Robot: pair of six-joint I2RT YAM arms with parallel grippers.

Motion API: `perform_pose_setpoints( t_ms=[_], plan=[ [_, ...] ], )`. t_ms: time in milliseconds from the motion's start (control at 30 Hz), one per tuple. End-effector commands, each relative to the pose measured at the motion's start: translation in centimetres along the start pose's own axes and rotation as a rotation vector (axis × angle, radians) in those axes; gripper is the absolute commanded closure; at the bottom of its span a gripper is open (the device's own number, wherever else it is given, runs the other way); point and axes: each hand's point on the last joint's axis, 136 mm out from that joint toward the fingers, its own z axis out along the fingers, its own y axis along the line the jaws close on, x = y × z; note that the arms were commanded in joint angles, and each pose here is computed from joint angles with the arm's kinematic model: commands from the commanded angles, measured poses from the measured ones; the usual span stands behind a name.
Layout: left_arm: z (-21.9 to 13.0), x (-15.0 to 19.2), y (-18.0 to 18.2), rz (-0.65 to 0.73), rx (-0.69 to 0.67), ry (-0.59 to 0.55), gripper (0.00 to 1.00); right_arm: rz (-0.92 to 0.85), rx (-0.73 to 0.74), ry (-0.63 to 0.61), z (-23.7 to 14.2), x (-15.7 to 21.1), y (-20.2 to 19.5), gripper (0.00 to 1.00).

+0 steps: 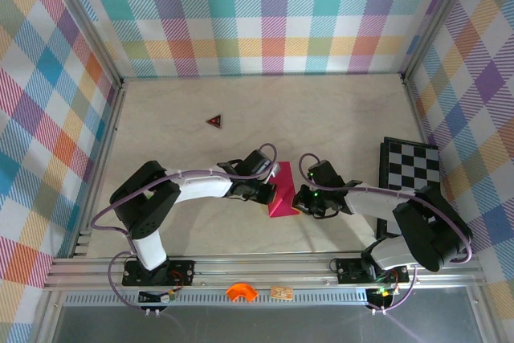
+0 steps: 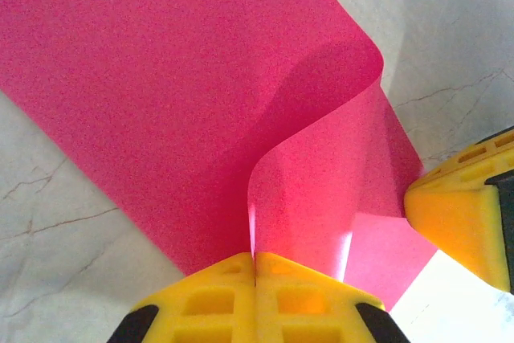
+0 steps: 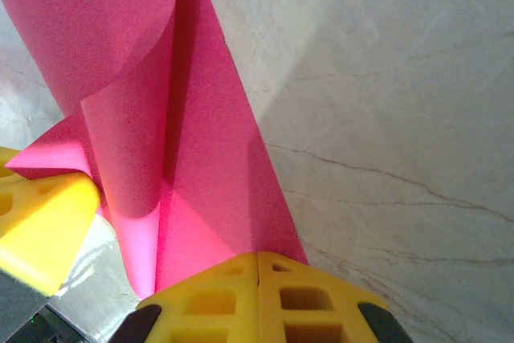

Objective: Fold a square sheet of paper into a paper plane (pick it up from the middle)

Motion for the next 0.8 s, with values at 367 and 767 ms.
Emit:
perform_pose_setpoints(
  t_ms=[367,767],
  plan=[
    [-0.34,0.14,0.75,-0.069,-0.030,0.013,0.99,0.006,0.075,0.022,-0.06,0.71,-1.59,0.96],
    [0.03,-0.29,0.87,-0.041,-0.036,0.002,0.99,0.005,0.075,0.022,-0.09,0.73,-1.58,0.96]
  ],
)
